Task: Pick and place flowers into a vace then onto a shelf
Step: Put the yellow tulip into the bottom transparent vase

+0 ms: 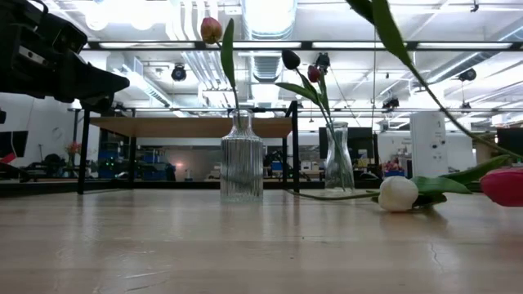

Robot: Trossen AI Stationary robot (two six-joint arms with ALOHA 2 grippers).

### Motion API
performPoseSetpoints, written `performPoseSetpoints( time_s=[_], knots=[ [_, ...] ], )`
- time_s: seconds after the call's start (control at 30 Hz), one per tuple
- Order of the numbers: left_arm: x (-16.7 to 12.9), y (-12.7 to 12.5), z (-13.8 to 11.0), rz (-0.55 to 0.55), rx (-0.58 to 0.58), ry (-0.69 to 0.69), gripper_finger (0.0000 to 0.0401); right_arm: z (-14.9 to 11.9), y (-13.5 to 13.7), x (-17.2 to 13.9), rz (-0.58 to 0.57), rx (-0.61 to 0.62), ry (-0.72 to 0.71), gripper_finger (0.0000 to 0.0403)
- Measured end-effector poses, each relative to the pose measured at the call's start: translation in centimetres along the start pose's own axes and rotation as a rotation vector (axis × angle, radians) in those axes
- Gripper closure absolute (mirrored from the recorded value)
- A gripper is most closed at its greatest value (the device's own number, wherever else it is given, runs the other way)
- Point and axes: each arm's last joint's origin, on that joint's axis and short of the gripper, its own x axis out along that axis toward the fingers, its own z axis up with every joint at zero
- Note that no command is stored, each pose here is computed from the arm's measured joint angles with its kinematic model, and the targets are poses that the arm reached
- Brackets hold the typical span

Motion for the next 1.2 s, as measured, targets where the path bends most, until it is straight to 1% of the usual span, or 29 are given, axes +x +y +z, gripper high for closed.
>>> performPoseSetpoints(
  time_s=[0.13, 0.3, 0.37, 0.5, 0.67, 0.77, 0.87, 1.0, 1.1, 1.2],
  knots=[
    [0.0, 0.0, 0.0, 0.000, 0.000, 0.000, 0.0401, 1.2, -0.8, -0.6, -0.037, 0.047, -0.089, 0.0390],
    [0.0, 0.0, 0.0, 0.000, 0.000, 0.000, 0.0401, 2.9, -1.1, 0.2, -0.052, 0.068, -0.172, 0.0390],
    [0.0, 0.0, 0.0, 0.000, 0.000, 0.000, 0.0401, 3.9, -1.2, 0.8, -0.029, 0.061, -0.198, 0.0390],
    [0.0, 0.0, 0.0, 0.000, 0.000, 0.000, 0.0401, 6.0, -1.7, 2.1, 0.052, 0.036, -0.255, 0.0390],
    [0.0, 0.0, 0.0, 0.000, 0.000, 0.000, 0.0401, 8.6, -2.8, 3.6, 0.137, 0.018, -0.368, 0.0390],
    [0.0, 0.0, 0.0, 0.000, 0.000, 0.000, 0.0401, 9.8, -3.7, 4.1, 0.159, 0.018, -0.435, 0.0390],
    [0.0, 0.0, 0.0, 0.000, 0.000, 0.000, 0.0401, 11.1, -4.5, 4.2, 0.146, 0.036, -0.516, 0.0390],
    [0.0, 0.0, 0.0, 0.000, 0.000, -0.001, 0.0401, 12.3, -5.4, 4.5, 0.161, 0.081, -0.608, 0.0390],
    [0.0, 0.0, 0.0, 0.000, 0.000, 0.000, 0.0401, 13.0, -5.8, 4.9, 0.196, 0.119, -0.669, 0.0390],
    [0.0, 0.0, 0.0, 0.000, 0.000, 0.000, 0.0401, 13.0, -5.7, 5.8, 0.219, 0.128, -0.693, 0.0390]
  ],
)
